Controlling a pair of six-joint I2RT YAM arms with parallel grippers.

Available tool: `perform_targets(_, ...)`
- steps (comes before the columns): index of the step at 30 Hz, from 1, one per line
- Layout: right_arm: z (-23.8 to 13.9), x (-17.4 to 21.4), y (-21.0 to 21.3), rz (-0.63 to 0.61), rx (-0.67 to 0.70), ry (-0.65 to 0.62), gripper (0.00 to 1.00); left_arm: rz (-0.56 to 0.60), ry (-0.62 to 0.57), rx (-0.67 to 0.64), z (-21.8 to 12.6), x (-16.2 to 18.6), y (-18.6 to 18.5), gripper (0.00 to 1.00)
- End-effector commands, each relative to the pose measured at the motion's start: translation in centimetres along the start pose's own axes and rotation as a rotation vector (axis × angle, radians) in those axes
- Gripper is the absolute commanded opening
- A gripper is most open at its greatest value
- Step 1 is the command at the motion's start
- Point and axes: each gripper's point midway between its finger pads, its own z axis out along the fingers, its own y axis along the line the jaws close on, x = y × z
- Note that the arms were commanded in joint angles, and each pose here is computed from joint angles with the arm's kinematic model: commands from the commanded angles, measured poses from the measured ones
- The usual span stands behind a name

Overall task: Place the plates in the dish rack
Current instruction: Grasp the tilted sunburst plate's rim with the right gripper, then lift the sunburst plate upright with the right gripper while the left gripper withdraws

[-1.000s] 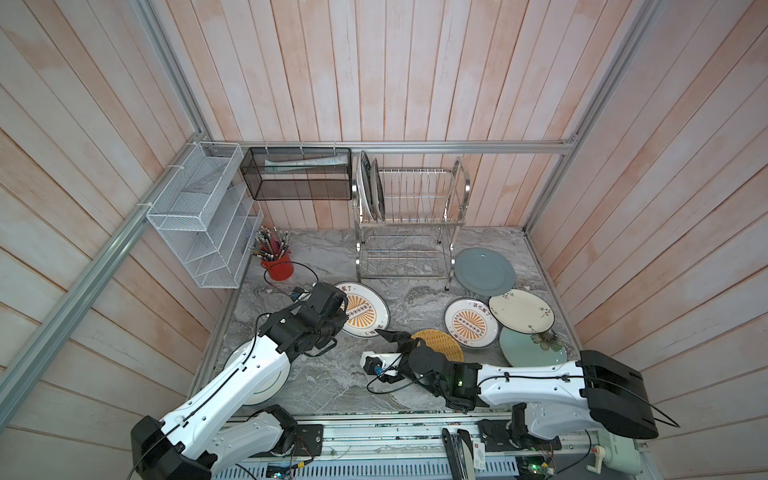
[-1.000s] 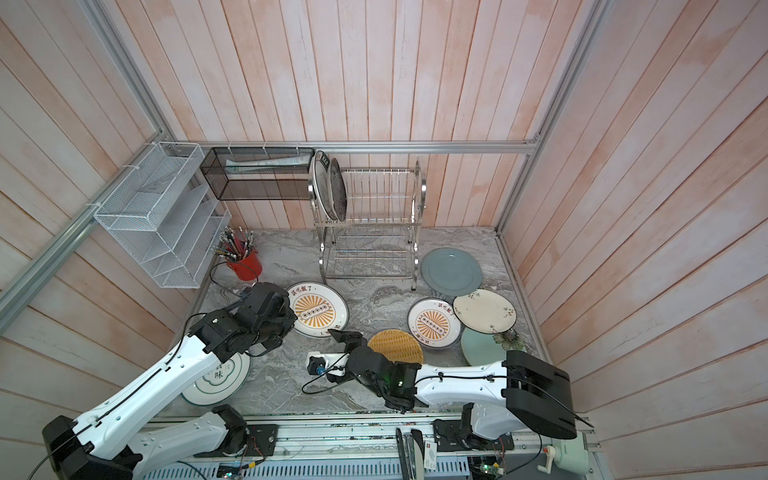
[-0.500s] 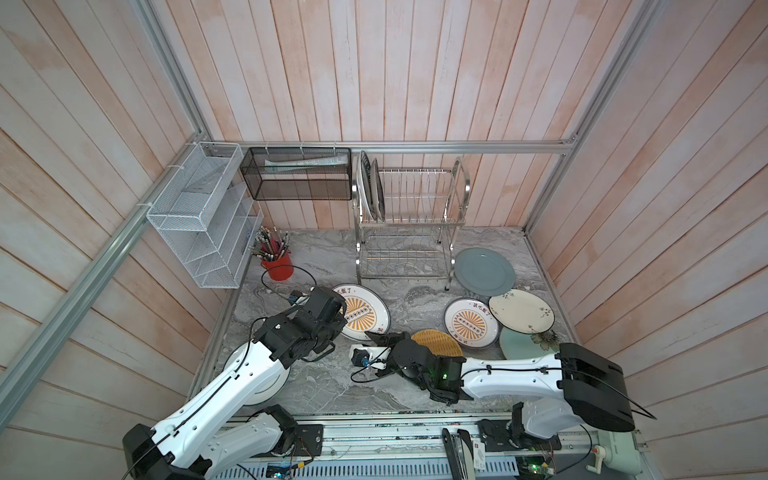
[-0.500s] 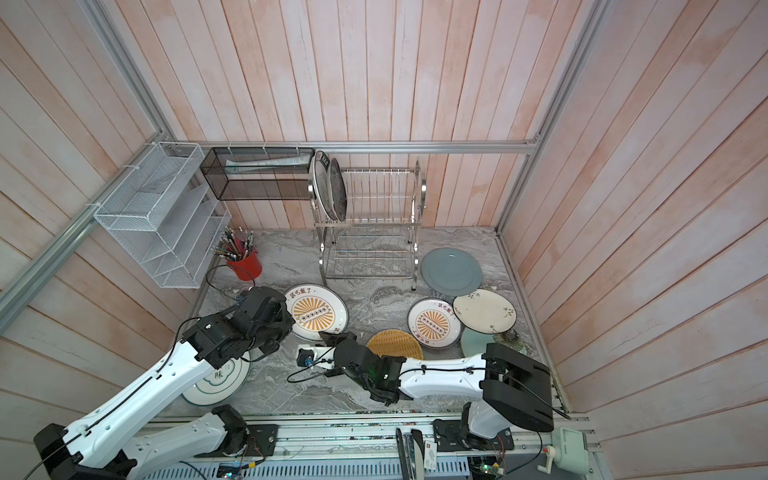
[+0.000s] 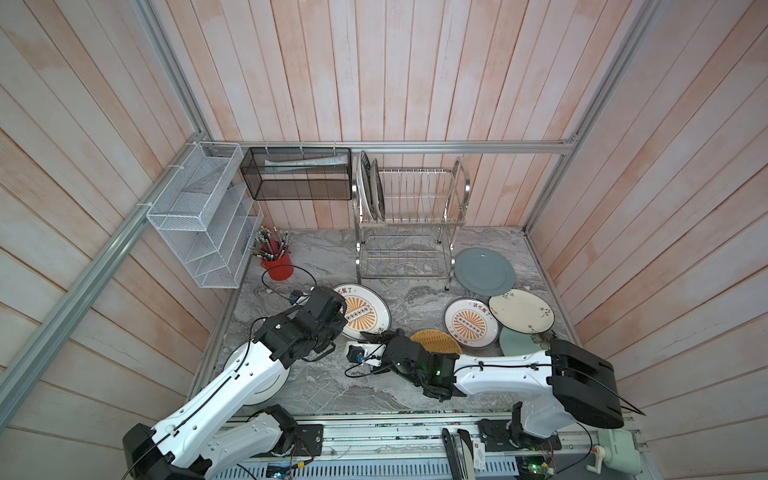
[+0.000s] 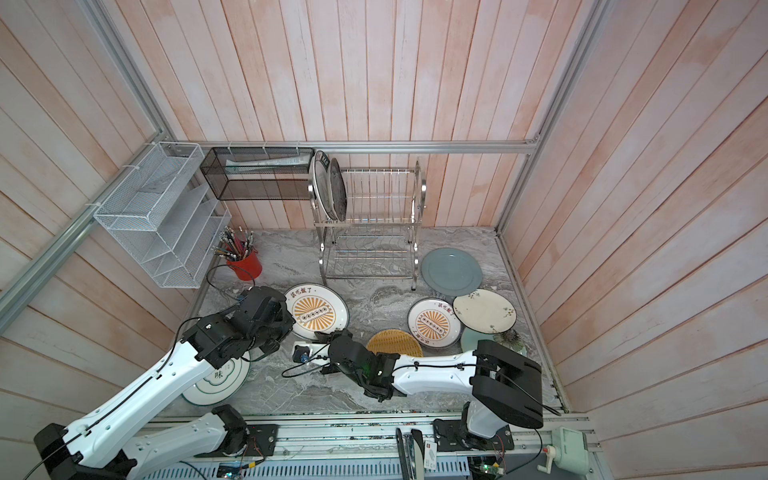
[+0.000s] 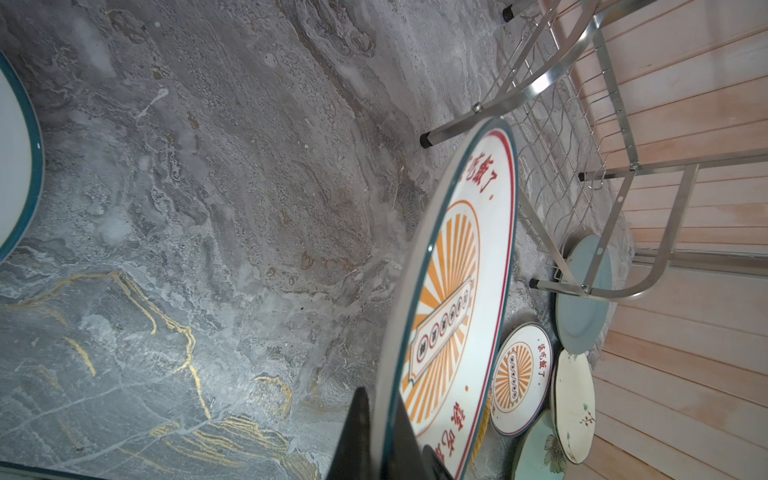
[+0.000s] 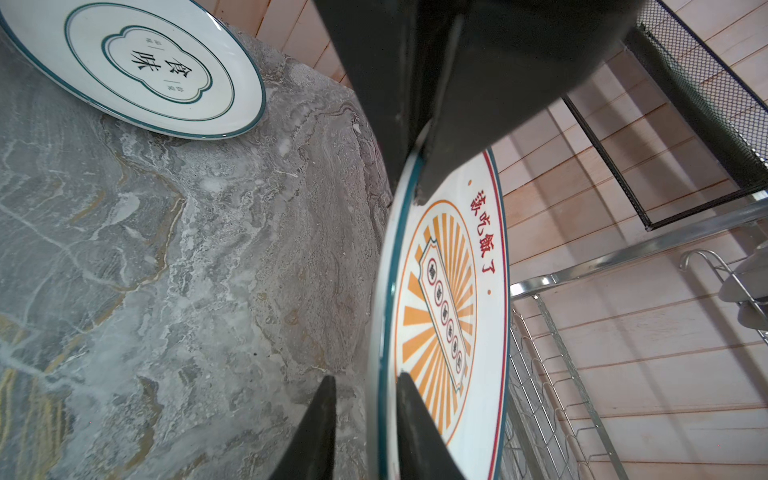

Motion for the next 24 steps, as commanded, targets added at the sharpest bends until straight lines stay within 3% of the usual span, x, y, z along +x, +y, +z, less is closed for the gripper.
perform_targets(1,0.4,-0.5,0.1,0.032,-0.020,-0.004,0.18,-0.016,-0.019,0.094,-1.0,-0.6,-2.3,0.00)
perform_targets(4,0.2,-0.6,0.0,0.046,-0.019,-0.010,0.00,0.011,-0.016,0.115,-0.8,-0.5,-2.7,0.00)
perform_targets(7,-0.3,-0.5,-0.7,0.074,-0.002,-0.018,0.00,0.099,0.008,0.217,-0.6,0.1,-4.4,0.05)
perform_targets(10,-1.3,-0.8,-2.0,0.135,0.020,-0.042,0.00,0.168,-0.005,0.284,-1.0,0.2,-4.9,0.21)
perform_targets(12,-2.1,-1.0,-3.2,0.198,0.042,-0.062,0.00,0.223,-0.030,0.350,-1.8,0.0,-5.4,0.50)
perform_targets(14,-2.9,-1.1,-4.6,0.284,0.068,-0.078,0.00,0.268,-0.066,0.433,-3.0,-0.2,-5.9,0.97)
perform_targets(21,-6.3,-1.7,-8.8,0.489,0.176,-0.140,0.00,0.388,-0.294,0.685,-7.2,-2.1,-6.1,1.00)
perform_targets(24,-7.8,-0.8,-10.8,0.605,0.240,-0.162,0.00,0.434,-0.400,0.661,-6.6,-3.7,-5.5,1.00)
